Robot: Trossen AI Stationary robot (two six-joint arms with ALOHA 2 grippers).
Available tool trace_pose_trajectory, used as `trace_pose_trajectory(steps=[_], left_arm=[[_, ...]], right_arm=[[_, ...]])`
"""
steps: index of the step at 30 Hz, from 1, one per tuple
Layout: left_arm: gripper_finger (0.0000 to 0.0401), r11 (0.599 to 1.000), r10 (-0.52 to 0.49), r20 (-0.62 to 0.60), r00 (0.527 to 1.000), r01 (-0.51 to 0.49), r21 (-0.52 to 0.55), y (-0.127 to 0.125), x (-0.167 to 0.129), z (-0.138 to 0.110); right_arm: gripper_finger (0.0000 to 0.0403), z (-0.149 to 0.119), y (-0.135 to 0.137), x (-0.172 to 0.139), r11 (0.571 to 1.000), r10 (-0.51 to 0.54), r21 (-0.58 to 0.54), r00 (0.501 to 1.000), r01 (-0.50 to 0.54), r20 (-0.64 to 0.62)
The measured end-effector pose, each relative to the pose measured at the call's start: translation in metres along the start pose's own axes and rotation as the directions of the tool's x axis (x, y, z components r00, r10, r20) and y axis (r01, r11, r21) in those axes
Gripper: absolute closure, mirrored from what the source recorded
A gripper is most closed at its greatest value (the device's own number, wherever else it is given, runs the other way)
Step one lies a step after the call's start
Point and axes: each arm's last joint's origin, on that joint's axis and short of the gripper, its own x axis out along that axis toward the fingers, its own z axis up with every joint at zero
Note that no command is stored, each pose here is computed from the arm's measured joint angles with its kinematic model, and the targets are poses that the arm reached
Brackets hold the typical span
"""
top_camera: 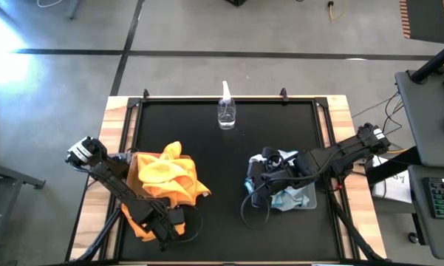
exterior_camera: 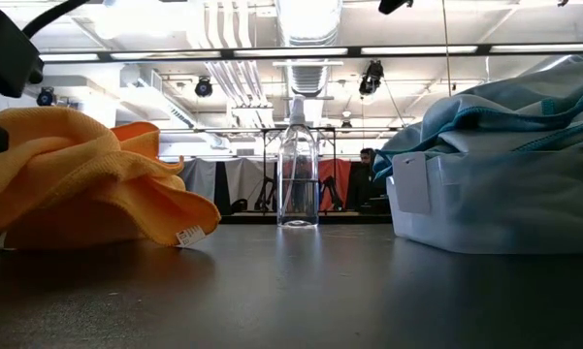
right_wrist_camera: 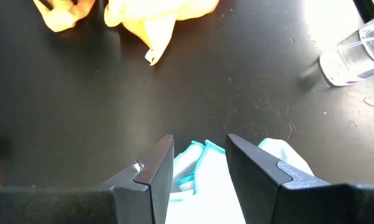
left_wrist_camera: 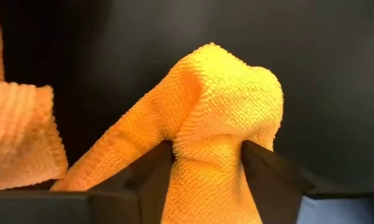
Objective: Sort microfiber towel by color & place in baskets
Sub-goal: Put the orange microfiber cloth into the orange bin
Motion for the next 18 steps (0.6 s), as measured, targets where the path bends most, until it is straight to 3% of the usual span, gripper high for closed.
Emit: trace_pose_trajectory(steps=[11,18], left_arm=[[0.0389,0.999,-0.054,-0.054,0.997,0.054,-0.008,-0.007,-0.006,0.002],[0.0386,0.991,-0.129,-0.116,0.985,0.123,-0.053,-0.027,-0.032,0.012]], right_arm=[[0.0261,0.0,0.0,0.0,1.0,0.0,0.008,1.0,0.0,0.0],[0.0261,0.0,0.0,0.0,1.0,-0.001,0.006,1.0,0.001,-0.002]])
